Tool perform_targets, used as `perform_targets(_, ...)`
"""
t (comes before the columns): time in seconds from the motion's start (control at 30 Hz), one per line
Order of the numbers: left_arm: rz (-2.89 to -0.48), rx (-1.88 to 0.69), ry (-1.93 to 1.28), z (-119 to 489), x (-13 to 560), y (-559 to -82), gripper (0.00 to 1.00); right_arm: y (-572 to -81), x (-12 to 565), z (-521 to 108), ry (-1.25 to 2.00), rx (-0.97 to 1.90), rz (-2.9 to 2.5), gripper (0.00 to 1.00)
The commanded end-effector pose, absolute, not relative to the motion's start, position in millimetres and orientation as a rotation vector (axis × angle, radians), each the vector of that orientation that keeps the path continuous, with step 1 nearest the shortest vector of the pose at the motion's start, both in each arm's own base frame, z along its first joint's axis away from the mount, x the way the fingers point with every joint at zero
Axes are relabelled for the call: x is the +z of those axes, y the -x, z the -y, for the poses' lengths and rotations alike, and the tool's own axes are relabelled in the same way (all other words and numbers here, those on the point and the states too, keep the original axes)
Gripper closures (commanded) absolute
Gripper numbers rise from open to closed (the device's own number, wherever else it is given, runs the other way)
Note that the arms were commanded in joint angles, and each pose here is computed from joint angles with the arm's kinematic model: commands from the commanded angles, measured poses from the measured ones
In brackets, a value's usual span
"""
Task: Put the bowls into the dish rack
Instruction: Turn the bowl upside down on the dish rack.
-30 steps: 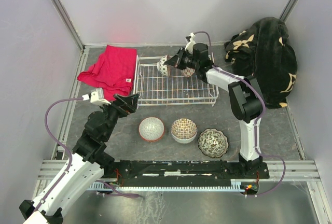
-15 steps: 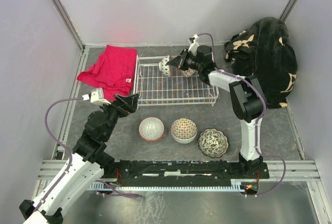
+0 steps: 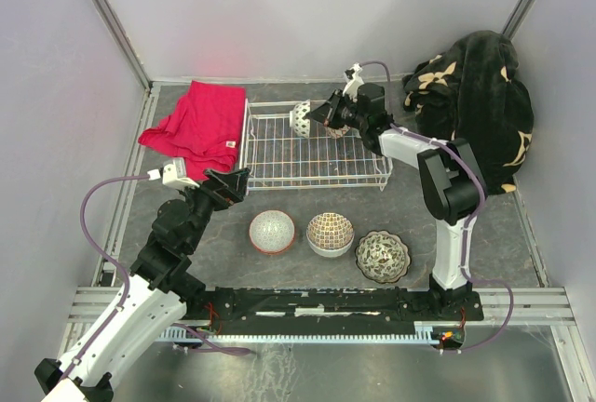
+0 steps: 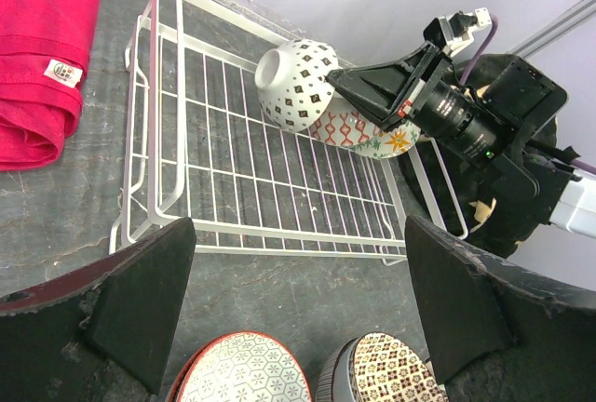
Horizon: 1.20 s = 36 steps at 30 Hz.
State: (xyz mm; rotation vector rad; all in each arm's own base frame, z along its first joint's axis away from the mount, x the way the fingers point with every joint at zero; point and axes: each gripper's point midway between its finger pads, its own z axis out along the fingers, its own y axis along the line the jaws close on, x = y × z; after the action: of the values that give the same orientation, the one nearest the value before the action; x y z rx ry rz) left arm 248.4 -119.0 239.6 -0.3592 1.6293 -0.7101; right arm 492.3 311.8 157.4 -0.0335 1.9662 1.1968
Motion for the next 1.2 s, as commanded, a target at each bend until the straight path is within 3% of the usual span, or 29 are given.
perform_targets(0.0,-1.585,-0.708,0.353,118.1,249.5,-251.5,0.01,-491.3,130.1,-285.6,-0.024,1.024,-2.068,0.98)
perform_targets(1.17,-1.577,-0.715,0.353,117.8,251.5,-250.3,0.01,-478.2,127.9,-256.5,-0.158,0.89,-2.086,0.97)
